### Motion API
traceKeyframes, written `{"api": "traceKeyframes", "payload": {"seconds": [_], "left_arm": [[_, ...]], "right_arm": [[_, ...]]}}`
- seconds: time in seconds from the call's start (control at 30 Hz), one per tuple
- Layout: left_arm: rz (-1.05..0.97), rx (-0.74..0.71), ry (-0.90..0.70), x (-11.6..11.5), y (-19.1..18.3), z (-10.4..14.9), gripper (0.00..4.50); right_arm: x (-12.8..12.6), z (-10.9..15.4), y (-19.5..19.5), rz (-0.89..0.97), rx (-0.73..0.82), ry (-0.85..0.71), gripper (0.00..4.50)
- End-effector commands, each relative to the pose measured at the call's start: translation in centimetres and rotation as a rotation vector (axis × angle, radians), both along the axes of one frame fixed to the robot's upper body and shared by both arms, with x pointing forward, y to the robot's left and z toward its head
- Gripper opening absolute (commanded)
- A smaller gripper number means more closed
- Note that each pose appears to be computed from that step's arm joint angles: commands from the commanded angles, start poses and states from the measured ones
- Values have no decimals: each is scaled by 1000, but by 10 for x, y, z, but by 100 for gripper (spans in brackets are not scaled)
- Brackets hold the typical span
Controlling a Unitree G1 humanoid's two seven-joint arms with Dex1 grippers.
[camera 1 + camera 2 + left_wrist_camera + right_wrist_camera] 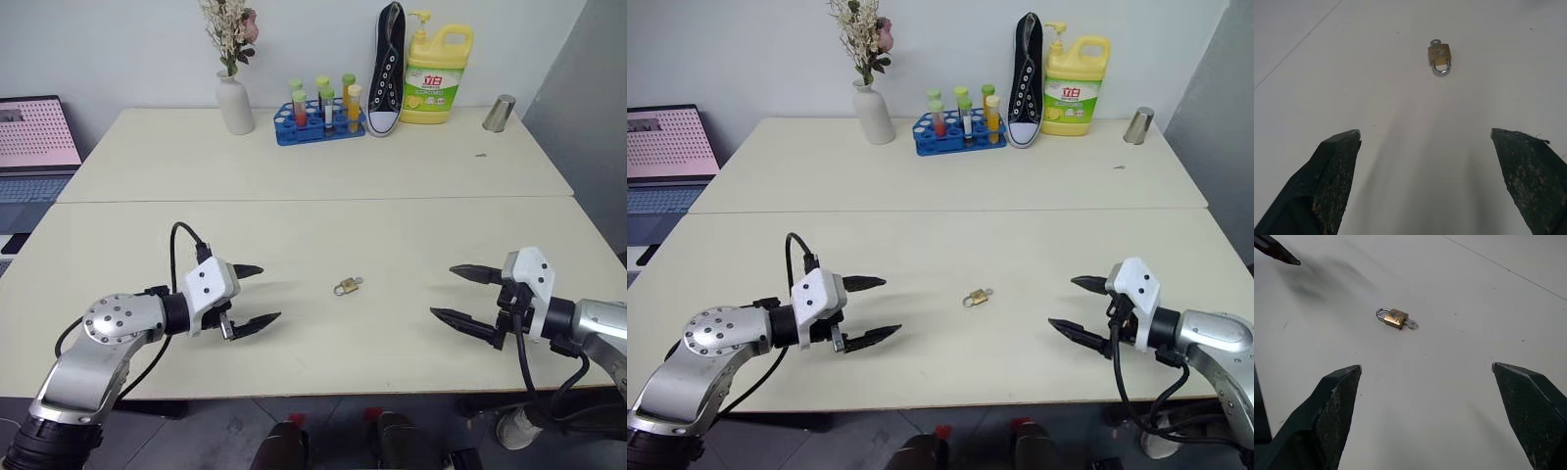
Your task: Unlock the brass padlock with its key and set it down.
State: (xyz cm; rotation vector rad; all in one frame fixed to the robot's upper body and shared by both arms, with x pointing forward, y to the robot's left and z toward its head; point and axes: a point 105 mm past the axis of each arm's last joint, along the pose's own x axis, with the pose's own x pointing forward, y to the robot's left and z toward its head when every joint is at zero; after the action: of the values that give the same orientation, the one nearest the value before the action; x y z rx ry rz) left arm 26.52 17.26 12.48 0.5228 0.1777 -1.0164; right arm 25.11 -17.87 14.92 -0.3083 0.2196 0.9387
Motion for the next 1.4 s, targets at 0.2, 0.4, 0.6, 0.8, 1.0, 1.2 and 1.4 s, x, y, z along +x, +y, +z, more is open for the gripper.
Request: {"api": "traceKeyframes", "payload": {"seconds": [0.2, 0.4, 0.6, 0.8, 1.0, 1.2, 1.4], "left_arm": [[-20, -31, -26, -3, -18, 6, 450], [-32, -115, 19, -1, -30, 6, 450], [-16, -116, 5, 14, -57, -6, 450], [11, -94, 9, 40, -74, -22, 450], [10, -87, 24, 59, -94, -38, 450], [-19, -109, 63, 62, -110, -43, 450], [-19, -93, 88, 69, -126, -51, 450]], "right_arm": [[-1, 4, 9, 31, 12, -20, 448], [-2, 1, 13, 16, 23, -20, 448], [-4, -3, 17, -34, 36, 1, 448], [0, -8, 18, -92, -3, 2, 448], [-6, -11, 22, -98, 4, 8, 448], [-10, -14, 22, -112, 4, 13, 448], [-13, -16, 24, -114, -2, 14, 448]]}}
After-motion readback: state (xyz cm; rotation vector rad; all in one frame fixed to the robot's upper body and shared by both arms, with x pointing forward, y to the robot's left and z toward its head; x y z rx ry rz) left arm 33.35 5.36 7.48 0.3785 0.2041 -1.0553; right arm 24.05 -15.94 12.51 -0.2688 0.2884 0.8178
